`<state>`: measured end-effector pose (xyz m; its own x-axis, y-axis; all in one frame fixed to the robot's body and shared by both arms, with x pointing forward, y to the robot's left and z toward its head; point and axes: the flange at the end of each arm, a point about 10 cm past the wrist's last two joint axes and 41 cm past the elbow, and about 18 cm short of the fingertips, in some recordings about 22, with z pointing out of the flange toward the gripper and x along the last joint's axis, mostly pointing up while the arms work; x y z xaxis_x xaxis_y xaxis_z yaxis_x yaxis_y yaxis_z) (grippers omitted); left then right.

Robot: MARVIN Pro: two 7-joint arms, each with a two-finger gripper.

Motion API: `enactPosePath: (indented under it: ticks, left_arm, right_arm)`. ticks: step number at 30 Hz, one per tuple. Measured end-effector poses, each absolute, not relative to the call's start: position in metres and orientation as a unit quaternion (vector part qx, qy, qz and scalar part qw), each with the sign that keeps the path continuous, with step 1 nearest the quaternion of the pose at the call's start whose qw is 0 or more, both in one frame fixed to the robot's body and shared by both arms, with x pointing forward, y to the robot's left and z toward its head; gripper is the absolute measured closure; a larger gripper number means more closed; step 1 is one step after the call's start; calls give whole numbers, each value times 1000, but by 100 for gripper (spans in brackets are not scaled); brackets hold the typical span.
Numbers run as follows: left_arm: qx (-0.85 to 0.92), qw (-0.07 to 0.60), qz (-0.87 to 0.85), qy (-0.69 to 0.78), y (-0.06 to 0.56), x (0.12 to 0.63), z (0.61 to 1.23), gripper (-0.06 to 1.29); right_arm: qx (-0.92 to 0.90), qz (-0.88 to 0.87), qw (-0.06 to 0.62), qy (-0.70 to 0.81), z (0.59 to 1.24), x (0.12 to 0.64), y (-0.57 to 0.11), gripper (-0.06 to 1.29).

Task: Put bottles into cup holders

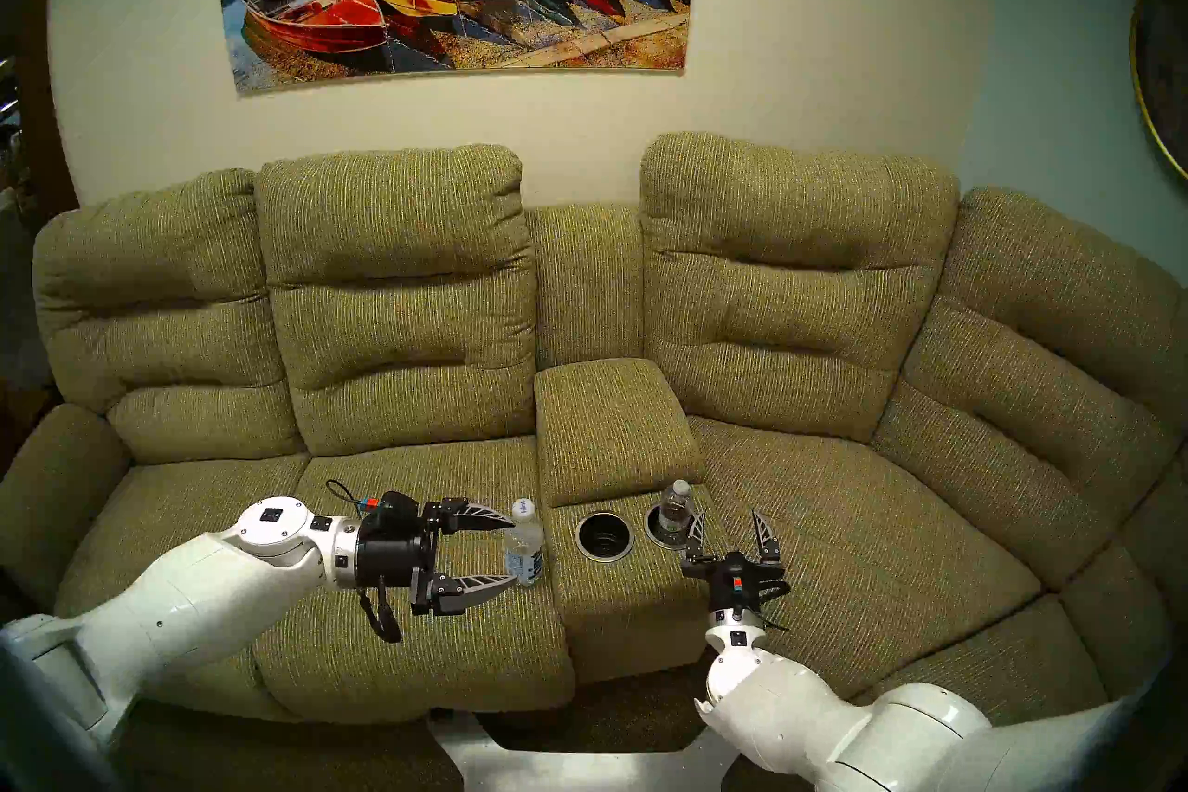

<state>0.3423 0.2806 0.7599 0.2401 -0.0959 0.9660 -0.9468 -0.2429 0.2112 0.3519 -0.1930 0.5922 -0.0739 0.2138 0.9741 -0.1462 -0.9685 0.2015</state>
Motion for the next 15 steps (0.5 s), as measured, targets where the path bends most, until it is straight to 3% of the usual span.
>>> enactPosePath:
  ticks: [15]
  left_arm:
    - [689, 403, 485, -357, 276, 379, 742, 0]
  right_arm:
    - [657, 743, 118, 46, 592, 333, -205, 2]
